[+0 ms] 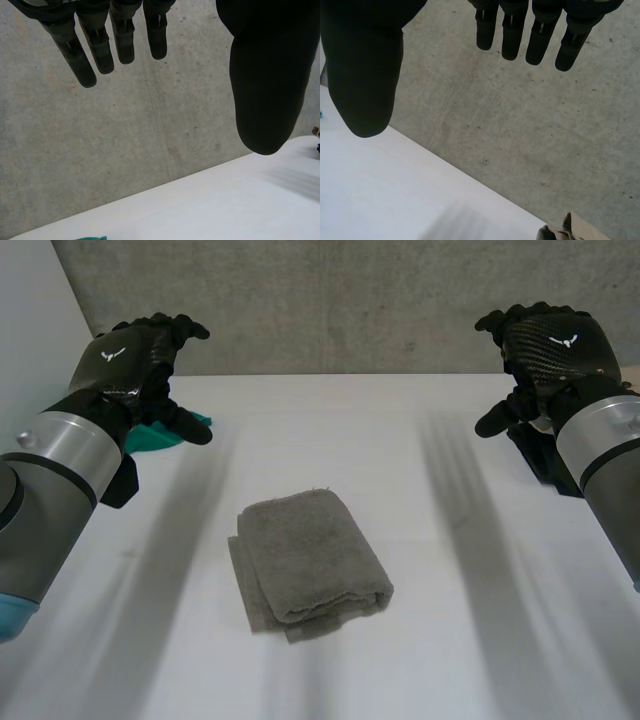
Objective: Fold the laundry.
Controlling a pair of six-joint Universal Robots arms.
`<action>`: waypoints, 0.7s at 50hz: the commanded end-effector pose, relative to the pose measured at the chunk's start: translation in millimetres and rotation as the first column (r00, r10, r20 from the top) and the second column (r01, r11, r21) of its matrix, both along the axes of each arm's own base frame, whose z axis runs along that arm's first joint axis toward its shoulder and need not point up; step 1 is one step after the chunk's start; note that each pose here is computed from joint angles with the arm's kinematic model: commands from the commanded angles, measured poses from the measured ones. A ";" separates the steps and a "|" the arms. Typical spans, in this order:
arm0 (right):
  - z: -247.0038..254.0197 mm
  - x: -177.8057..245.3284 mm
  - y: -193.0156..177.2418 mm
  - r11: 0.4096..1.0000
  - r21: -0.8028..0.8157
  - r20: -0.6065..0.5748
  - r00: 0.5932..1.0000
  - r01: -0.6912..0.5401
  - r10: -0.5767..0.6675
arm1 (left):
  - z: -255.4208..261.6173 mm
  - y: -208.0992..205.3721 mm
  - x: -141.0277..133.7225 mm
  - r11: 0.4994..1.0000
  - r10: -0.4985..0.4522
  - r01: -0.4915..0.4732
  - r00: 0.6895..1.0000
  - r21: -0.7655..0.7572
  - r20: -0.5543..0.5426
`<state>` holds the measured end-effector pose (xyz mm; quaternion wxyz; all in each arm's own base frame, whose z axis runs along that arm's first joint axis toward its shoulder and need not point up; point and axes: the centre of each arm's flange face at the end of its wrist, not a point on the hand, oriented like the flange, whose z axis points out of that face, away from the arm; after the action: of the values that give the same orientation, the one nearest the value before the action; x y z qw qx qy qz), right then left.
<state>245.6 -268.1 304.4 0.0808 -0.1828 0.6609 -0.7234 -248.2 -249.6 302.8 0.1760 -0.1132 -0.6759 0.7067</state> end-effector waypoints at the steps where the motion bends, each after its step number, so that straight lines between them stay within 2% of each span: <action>1: -1.3 0.3 2.0 1.000 0.006 -0.026 1.000 -0.006 0.006 | 2.5 0.3 -0.6 1.000 -0.004 0.004 1.000 -0.011 0.005; 11: -3.2 4.2 6.7 1.000 0.009 -0.071 0.997 -0.030 0.031 | 6.3 -0.7 -1.4 1.000 -0.011 0.011 1.000 -0.022 -0.001; 15: -9.6 7.7 16.0 0.995 0.060 -0.147 0.985 -0.085 0.093 | 9.1 2.6 -9.1 0.996 -0.086 0.086 0.996 -0.033 0.003; 18: -21.6 9.7 24.9 0.983 0.122 -0.213 0.964 -0.136 0.160 | 8.4 7.5 -19.9 0.977 -0.211 0.211 0.977 -0.035 0.014; 19: -24.6 10.3 26.4 0.980 0.134 -0.226 0.958 -0.147 0.175 | 8.7 8.9 -22.6 0.969 -0.244 0.244 0.970 -0.037 0.018; 20: -31.6 12.4 32.8 0.971 0.161 -0.245 0.946 -0.175 0.211 | 9.6 13.0 -28.9 0.948 -0.315 0.316 0.949 -0.043 0.026; 22: -41.2 15.1 41.1 0.960 0.193 -0.251 0.936 -0.201 0.246 | 10.7 17.4 -35.3 0.919 -0.388 0.390 0.921 -0.051 0.040; 23: -49.6 19.6 50.1 0.947 0.218 -0.249 0.925 -0.236 0.287 | 9.5 20.6 -39.7 0.895 -0.441 0.444 0.896 -0.054 0.057; 26: -63.4 29.9 64.7 0.926 0.234 -0.244 0.904 -0.296 0.351 | 3.6 22.4 -45.8 0.861 -0.502 0.507 0.861 -0.048 0.087; 27: -75.1 37.3 72.4 0.915 0.236 -0.239 0.893 -0.328 0.382 | 0.2 23.6 -51.8 0.836 -0.539 0.546 0.835 -0.049 0.108; 31: -105.1 49.8 86.2 0.897 0.229 -0.222 0.876 -0.379 0.427 | -12.3 30.3 -73.9 0.781 -0.614 0.623 0.777 -0.030 0.138; 35: -132.1 61.1 101.0 0.872 0.242 -0.195 0.859 -0.426 0.474 | -27.7 33.2 -89.5 0.754 -0.649 0.657 0.745 0.002 0.155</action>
<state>289.9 -188.1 211.9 0.1472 -0.4013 0.6810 -0.5945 -312.3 -221.8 296.1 0.3472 -0.3613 -0.5894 0.6336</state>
